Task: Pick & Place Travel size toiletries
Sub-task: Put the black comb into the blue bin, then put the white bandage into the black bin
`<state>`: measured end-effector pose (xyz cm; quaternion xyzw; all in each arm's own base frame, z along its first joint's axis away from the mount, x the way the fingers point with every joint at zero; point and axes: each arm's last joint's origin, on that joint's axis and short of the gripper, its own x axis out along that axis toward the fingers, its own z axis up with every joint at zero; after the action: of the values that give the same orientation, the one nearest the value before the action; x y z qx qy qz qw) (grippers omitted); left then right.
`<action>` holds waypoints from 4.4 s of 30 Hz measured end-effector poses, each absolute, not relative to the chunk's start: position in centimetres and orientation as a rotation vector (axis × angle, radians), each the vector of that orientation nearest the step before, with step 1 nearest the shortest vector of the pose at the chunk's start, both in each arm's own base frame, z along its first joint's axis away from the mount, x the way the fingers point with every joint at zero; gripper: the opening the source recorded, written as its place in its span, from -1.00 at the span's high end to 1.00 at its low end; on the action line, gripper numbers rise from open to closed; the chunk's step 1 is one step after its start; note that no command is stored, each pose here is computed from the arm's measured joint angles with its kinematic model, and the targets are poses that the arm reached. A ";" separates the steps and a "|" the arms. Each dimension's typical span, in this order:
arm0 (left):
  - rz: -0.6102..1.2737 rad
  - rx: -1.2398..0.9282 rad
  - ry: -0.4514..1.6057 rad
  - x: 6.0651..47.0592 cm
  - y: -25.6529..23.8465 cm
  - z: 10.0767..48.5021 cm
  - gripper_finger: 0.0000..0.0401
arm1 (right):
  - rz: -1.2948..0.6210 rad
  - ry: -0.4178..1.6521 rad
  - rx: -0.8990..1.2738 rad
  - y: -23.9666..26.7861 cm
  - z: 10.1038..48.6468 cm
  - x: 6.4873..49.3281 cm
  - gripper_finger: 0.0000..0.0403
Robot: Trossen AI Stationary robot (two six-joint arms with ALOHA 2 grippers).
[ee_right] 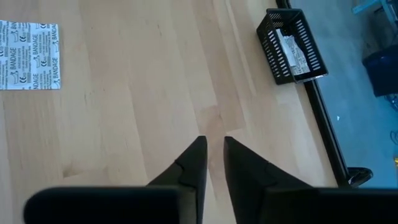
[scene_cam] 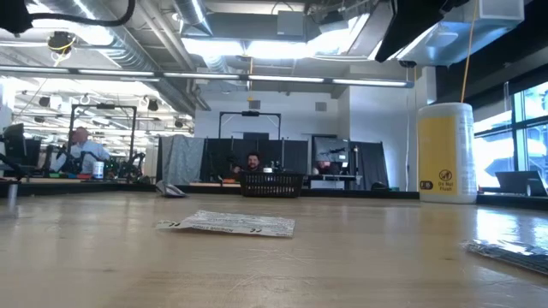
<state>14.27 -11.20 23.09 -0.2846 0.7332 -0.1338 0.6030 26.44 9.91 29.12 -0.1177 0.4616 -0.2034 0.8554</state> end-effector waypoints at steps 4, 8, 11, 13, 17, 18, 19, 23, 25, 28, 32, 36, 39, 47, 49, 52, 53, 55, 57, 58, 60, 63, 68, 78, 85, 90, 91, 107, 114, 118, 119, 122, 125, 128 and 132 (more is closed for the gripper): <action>-0.299 -0.618 1.669 14.3 -11.1 23.0 0.24 | -0.428 0.971 -0.248 9.9 29.1 26.4 0.74; -0.242 -0.596 1.739 13.7 -10.7 22.8 0.24 | -0.431 0.971 -0.246 9.8 29.1 26.5 0.71; -0.186 -0.578 1.805 13.1 -10.3 22.7 0.26 | -0.436 0.972 -0.243 9.6 29.1 26.5 0.67; -0.162 -0.569 1.833 12.8 -10.1 22.7 0.28 | -0.440 0.973 -0.242 9.5 29.1 26.6 0.65; -0.150 -0.566 1.845 12.7 -10.0 22.7 0.32 | -0.440 0.974 -0.243 9.5 29.1 26.6 0.61; -0.146 -0.570 1.846 12.7 -10.0 22.7 0.33 | -0.440 0.974 -0.244 9.5 29.1 26.6 0.60; -0.135 -0.578 1.848 12.7 -10.0 22.7 0.33 | -0.440 0.974 -0.244 9.5 29.1 26.6 0.60; -0.079 -0.635 1.847 12.9 -9.8 22.7 0.35 | -0.437 0.953 -0.229 9.6 29.2 26.8 0.61; -0.052 -0.679 1.832 13.3 -9.5 22.7 0.36 | -0.427 0.934 -0.223 9.7 29.3 27.0 0.63; -0.022 -0.755 1.796 13.9 -9.1 22.8 0.37 | -0.389 0.916 -0.216 9.9 29.4 27.3 0.66; -0.038 -0.836 1.688 15.4 -8.4 22.9 0.37 | -0.348 0.902 -0.212 10.1 29.5 27.6 0.70; -0.063 -0.864 1.490 17.3 -7.6 23.2 0.37 | -0.345 0.903 -0.214 10.1 29.5 27.6 0.73; -0.145 -0.806 1.296 19.0 -6.9 23.7 0.37 | -0.345 0.903 -0.213 10.1 29.5 27.6 0.73; -0.313 -0.451 0.717 22.8 -5.1 26.4 0.37 | -0.348 0.905 -0.210 10.1 29.4 27.7 0.70; -0.321 -0.343 0.612 23.3 -4.9 27.0 0.37 | -0.347 0.906 -0.211 10.3 29.1 28.0 0.68; -0.304 -0.239 0.529 23.7 -4.6 27.5 0.37 | -0.336 0.902 -0.212 10.7 28.4 28.7 0.65; -0.285 -0.204 0.511 23.8 -4.5 27.6 0.37 | -0.327 0.909 -0.213 10.8 28.1 29.0 0.64; -0.238 -0.152 0.500 23.9 -4.3 27.5 0.37 | -0.302 0.929 -0.217 11.1 27.4 29.6 0.62; -0.215 -0.120 0.520 24.2 -4.1 27.0 0.37 | -0.287 0.943 -0.219 11.4 26.7 30.1 0.61; -0.211 -0.108 0.536 24.4 -4.2 26.7 0.37 | -0.288 0.949 -0.223 11.5 26.3 30.3 0.61; -0.209 -0.096 0.565 24.9 -4.3 25.9 0.37 | -0.280 0.950 -0.218 11.7 25.8 30.7 0.60; -0.200 -0.111 0.625 25.8 -4.5 24.5 0.37 | -0.222 0.953 -0.196 12.1 25.3 31.3 0.61; -0.180 -0.145 0.752 27.4 -4.7 21.4 0.37 | -0.166 0.969 -0.198 12.4 25.2 31.3 0.65; -0.228 -0.167 0.822 29.7 -5.3 17.4 0.37 | -0.194 0.984 -0.228 12.7 25.1 30.9 0.65; -0.212 -0.175 0.777 30.8 -5.4 16.5 0.37 | -0.220 0.988 -0.238 12.5 25.0 30.8 0.60; -0.223 -0.196 0.795 31.5 -5.7 14.7 0.37 | -0.222 0.989 -0.239 12.5 25.0 30.8 0.60; -0.221 -0.196 0.800 31.6 -5.8 14.4 0.37 | -0.222 0.989 -0.239 12.5 25.0 30.7 0.61; -0.175 -0.152 0.815 32.1 -6.4 12.4 0.37 | -0.223 0.992 -0.240 12.5 25.0 30.7 0.61; -0.183 -0.151 0.843 31.9 -6.9 11.9 0.37 | -0.223 0.995 -0.241 12.5 25.0 30.7 0.64; -0.175 -0.152 0.853 31.9 -7.0 11.7 0.37 | -0.223 0.995 -0.242 12.5 25.0 30.7 0.62; -0.167 -0.148 0.852 31.9 -7.0 11.7 0.37 | -0.223 0.995 -0.242 12.5 25.0 30.7 0.62; -0.138 -0.129 0.863 31.8 -6.9 11.6 0.37 | -0.223 0.995 -0.241 12.5 25.0 30.7 0.63; -0.144 -0.134 0.862 31.8 -6.9 11.6 0.37 | -0.220 0.996 -0.240 12.5 25.0 30.7 0.65; -0.140 -0.126 0.870 31.7 -7.2 11.6 0.37 | -0.220 0.996 -0.240 12.5 25.0 30.7 0.67; -0.138 -0.117 0.877 31.6 -7.4 11.5 0.37 | -0.220 0.996 -0.240 12.5 25.0 30.7 0.67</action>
<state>31.57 -7.43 11.50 -0.0566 0.4242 -0.0668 0.9013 30.69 12.50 25.02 -0.1146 0.4756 -0.1052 0.8658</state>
